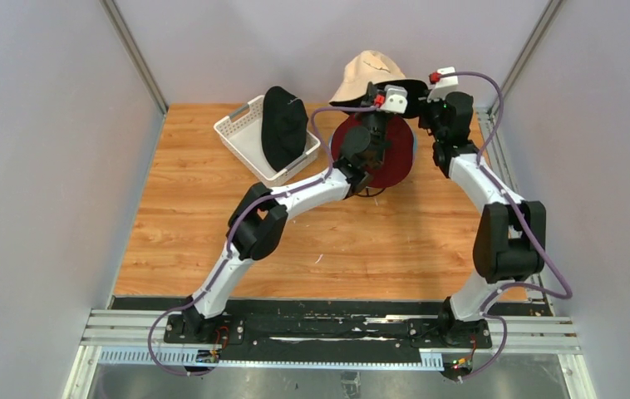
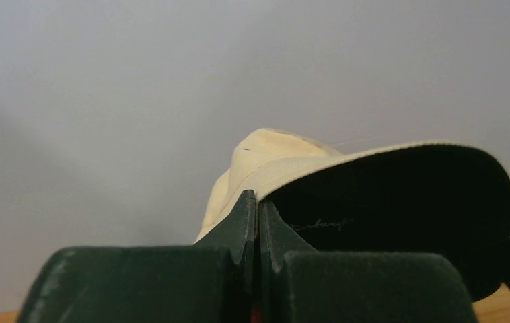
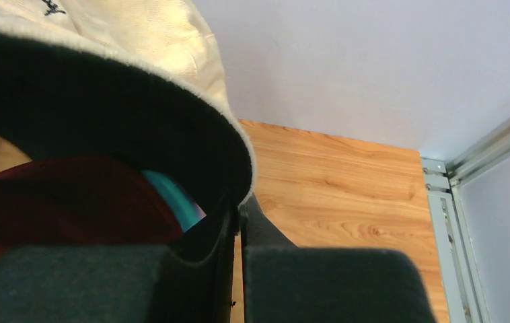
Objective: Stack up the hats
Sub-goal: Stack the hat on the hat.
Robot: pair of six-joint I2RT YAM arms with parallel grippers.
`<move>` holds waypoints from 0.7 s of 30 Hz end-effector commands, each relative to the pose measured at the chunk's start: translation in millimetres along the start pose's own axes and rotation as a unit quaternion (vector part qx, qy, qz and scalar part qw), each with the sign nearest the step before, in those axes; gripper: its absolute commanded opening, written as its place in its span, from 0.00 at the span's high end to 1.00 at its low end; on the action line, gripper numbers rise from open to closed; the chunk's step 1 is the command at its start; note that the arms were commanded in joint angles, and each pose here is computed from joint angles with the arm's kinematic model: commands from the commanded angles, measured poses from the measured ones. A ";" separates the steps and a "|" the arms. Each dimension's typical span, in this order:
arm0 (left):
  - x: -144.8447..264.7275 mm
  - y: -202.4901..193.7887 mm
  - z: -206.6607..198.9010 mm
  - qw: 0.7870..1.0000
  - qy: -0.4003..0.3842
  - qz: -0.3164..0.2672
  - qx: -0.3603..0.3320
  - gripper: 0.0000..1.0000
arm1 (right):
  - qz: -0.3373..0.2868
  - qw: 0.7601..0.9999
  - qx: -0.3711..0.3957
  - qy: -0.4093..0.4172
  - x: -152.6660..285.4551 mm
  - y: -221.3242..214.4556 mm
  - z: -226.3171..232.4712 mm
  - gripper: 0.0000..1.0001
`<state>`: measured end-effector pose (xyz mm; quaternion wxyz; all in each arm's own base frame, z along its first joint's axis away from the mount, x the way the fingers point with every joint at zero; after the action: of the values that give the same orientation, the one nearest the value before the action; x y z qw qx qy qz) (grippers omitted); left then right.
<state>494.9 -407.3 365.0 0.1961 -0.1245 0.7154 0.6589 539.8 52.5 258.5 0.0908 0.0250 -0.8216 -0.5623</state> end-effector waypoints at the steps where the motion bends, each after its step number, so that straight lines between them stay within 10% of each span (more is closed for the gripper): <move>1: 19.7 89.6 22.9 0.995 0.031 -0.075 0.056 1.00 | -0.051 0.998 -0.010 -0.040 37.3 41.5 -20.5 0.99; 21: 144.9 73.4 25.0 0.999 0.020 -0.038 0.018 1.00 | 0.030 0.999 0.005 -0.009 154.3 -8.3 45.4 0.99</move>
<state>358.2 -380.3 356.2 0.2168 -0.1452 0.6970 0.6679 404.4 73.8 276.6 0.0790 0.0329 -0.8235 -0.5609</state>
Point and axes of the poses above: each gripper's point midway between its finger pads, its own x axis back along the fingers, its own z axis along the line the jaws close on, y = z × x, the point moved 1 cm from there along x, back along the fingers, and after that the axes turned 14 degrees about x, right-handed, at the moved point
